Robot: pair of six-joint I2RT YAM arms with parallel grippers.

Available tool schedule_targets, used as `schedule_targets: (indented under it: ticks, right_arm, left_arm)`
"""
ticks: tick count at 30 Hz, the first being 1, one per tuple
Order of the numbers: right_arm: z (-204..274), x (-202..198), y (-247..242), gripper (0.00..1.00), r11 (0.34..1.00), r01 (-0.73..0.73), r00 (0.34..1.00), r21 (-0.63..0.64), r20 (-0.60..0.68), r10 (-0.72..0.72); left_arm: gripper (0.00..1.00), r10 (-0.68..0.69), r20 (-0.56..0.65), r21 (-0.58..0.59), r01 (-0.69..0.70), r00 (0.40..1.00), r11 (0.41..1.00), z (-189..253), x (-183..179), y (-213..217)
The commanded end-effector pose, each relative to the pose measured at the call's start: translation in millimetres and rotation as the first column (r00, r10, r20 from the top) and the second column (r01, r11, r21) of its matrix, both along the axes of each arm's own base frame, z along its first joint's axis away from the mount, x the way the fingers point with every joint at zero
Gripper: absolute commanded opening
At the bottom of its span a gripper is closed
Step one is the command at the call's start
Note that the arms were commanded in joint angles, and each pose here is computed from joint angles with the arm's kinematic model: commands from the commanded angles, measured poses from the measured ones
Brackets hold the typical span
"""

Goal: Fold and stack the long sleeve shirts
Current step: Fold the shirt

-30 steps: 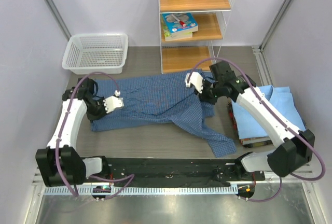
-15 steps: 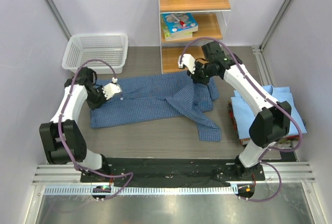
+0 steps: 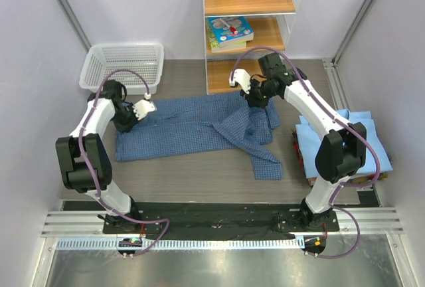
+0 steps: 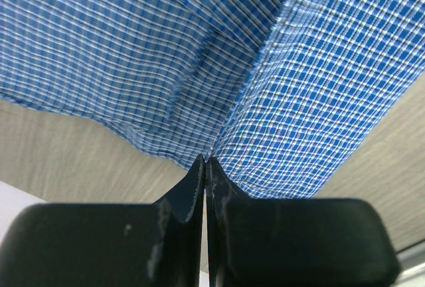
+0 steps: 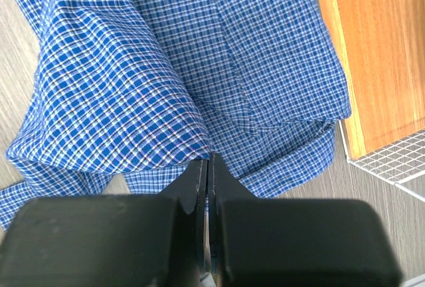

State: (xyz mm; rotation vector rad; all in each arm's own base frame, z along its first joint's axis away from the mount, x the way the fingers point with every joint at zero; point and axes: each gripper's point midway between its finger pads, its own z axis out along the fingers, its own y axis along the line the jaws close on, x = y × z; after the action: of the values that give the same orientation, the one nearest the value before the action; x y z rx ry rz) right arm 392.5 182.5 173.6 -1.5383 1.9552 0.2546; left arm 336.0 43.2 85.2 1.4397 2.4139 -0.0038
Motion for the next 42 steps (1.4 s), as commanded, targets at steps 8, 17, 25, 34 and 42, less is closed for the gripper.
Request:
schedule_targets:
  ticks: [8, 17, 25, 34, 42]
  right_arm:
    - [17, 22, 0, 0.01, 0.998, 0.025, 0.998, 0.065, 0.055, -0.028]
    - [-3, 23, 4, 0.01, 0.997, 0.033, 0.999, 0.064, 0.002, -0.034]
    - [-22, 38, 8, 0.01, 0.996, 0.068, 0.998, 0.064, -0.013, -0.068]
    - [-41, 62, 11, 0.01, 0.979, 0.184, 0.982, 0.085, 0.016, -0.186]
    - [-84, 54, -9, 0.41, 0.945, 0.323, 0.937, -0.047, -0.122, -0.326]
  left_arm:
    - [0.00, 0.031, 0.080, 0.010, -0.032, 0.996, 0.999, 16, 36, 9]
    - [0.00, 0.055, 0.052, 0.028, -0.057, 0.997, 0.998, -5, 34, 13]
    - [0.00, 0.095, 0.035, 0.038, -0.096, 0.995, 0.995, -25, 40, 18]
    - [0.00, 0.144, 0.016, 0.036, -0.144, 0.989, 0.989, -41, 47, 20]
    - [0.28, 0.276, 0.040, -0.024, -0.275, 0.960, 0.961, -27, 50, 27]
